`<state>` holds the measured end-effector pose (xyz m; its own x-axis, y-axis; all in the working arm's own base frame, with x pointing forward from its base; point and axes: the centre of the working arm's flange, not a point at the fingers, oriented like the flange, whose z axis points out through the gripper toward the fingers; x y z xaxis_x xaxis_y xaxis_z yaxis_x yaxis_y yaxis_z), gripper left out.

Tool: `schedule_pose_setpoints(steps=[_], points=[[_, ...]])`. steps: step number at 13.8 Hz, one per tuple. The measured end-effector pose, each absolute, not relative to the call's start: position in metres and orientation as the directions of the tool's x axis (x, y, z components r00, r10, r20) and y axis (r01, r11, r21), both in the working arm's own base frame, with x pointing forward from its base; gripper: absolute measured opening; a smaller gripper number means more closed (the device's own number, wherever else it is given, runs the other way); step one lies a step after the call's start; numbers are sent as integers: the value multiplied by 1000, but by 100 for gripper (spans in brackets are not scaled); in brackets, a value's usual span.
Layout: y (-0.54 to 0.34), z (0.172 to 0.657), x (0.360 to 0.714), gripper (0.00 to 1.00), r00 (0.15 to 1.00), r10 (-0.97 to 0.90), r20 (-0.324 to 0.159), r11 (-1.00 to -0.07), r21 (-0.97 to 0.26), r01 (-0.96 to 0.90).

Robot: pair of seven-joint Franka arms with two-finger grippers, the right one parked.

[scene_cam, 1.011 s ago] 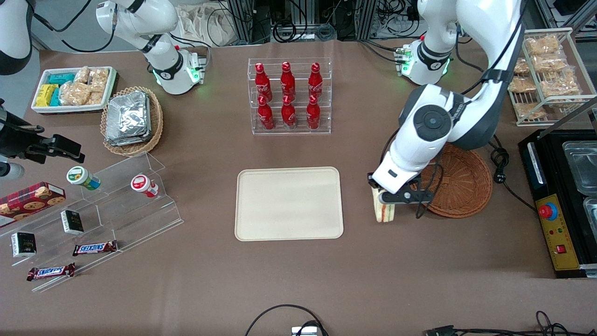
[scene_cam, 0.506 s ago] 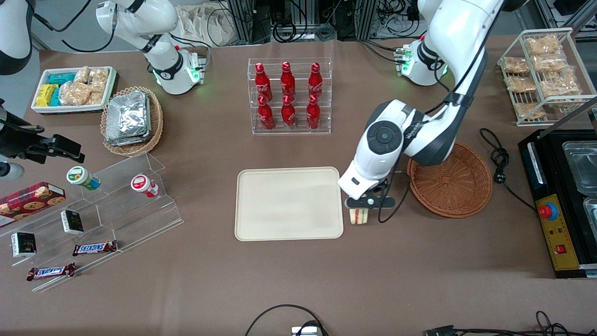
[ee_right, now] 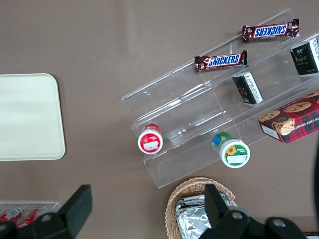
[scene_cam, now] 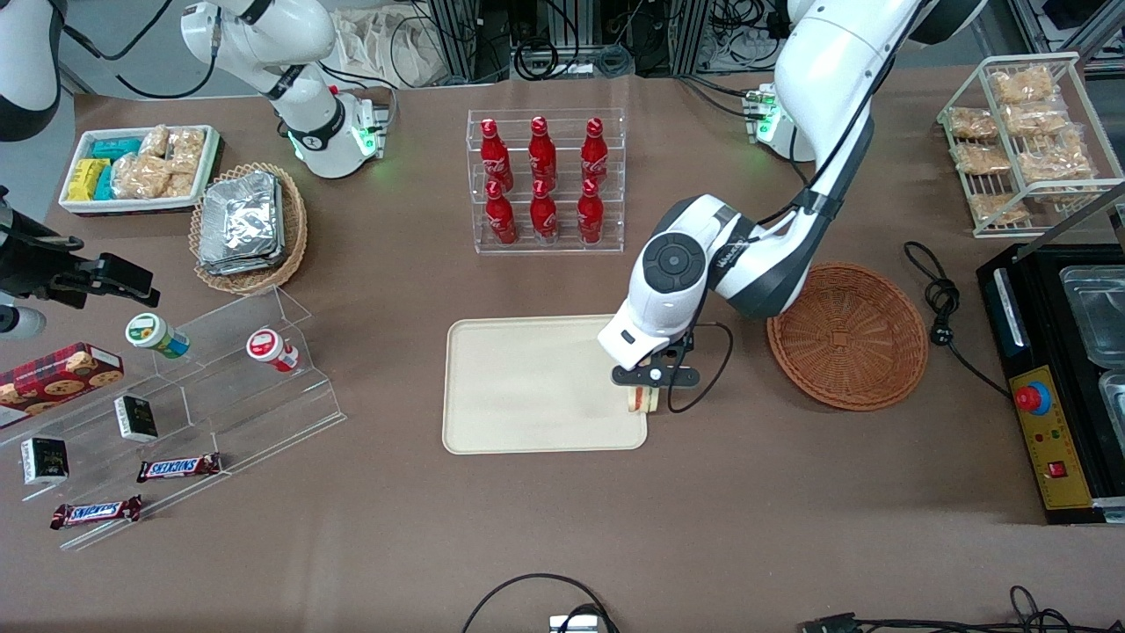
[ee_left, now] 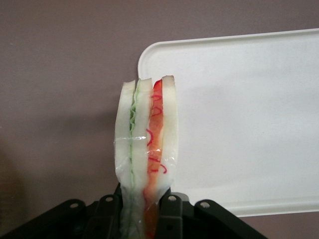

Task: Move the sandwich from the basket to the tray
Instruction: 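Lower the sandwich onto the tray and open the left gripper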

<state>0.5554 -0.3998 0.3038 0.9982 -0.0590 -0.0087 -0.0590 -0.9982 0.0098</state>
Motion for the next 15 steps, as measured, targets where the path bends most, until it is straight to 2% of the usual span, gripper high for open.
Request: schedule_pose_setpoints(steps=[6,10,15], points=[[-433,276,554,27,998,-58,-4,-998,19,-58],[-442,260,561,27,998,-54,27,-997,44,-55],[-451,235,554,27,998,-68,14,-996,49,-69]])
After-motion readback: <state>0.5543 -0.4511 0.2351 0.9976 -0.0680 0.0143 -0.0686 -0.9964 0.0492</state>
